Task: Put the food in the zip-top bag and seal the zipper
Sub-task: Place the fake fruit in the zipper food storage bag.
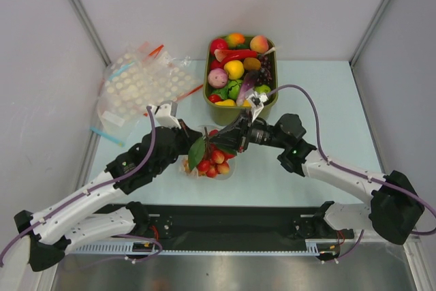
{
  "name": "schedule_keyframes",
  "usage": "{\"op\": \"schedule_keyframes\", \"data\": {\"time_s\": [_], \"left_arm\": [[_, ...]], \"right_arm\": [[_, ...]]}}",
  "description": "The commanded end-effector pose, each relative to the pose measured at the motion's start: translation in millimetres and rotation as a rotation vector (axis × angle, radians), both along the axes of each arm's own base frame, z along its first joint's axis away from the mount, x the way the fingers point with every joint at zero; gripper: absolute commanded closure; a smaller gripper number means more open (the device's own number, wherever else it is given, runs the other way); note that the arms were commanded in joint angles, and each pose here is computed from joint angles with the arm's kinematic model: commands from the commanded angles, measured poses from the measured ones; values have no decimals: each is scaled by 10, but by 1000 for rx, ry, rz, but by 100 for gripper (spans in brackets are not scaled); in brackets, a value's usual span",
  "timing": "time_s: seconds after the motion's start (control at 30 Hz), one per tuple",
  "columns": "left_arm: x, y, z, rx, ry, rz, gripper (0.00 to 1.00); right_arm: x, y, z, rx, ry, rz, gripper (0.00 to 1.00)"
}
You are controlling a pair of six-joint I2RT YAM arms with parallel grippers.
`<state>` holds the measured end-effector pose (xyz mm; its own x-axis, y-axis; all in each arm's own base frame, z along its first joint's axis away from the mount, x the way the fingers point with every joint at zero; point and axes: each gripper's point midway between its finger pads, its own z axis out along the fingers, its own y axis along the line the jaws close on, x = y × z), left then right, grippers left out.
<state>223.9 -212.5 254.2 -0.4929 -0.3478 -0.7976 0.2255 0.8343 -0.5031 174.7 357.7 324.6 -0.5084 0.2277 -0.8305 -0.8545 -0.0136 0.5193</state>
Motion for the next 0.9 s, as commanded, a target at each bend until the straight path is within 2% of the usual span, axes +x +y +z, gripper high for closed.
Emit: {"op": "schedule_keyframes", "data": {"time_s": [0.0, 0.17, 0.3, 0.57, 0.67, 0.87], "left_arm": [[54, -27, 168, -53, -36, 2, 100], [71, 17, 162, -59, -27, 15, 100], [59, 24, 170, -69, -24, 10, 100], [-35, -69, 229, -105, -21, -61, 100], [-48, -83, 233, -110, -21, -72, 100], [-28, -29, 236, -105, -26, -43, 100]], "right_arm": [[-100, 53, 114, 26, -131, -13, 100], [-57, 84, -161, -10, -212, -153, 100], [-81, 140, -145, 48, -242, -181, 100], [104, 207, -316, 9, -199, -245, 100], [345, 131, -388, -12, -107, -383, 100], [520, 45, -413, -56, -89, -536, 100]]}}
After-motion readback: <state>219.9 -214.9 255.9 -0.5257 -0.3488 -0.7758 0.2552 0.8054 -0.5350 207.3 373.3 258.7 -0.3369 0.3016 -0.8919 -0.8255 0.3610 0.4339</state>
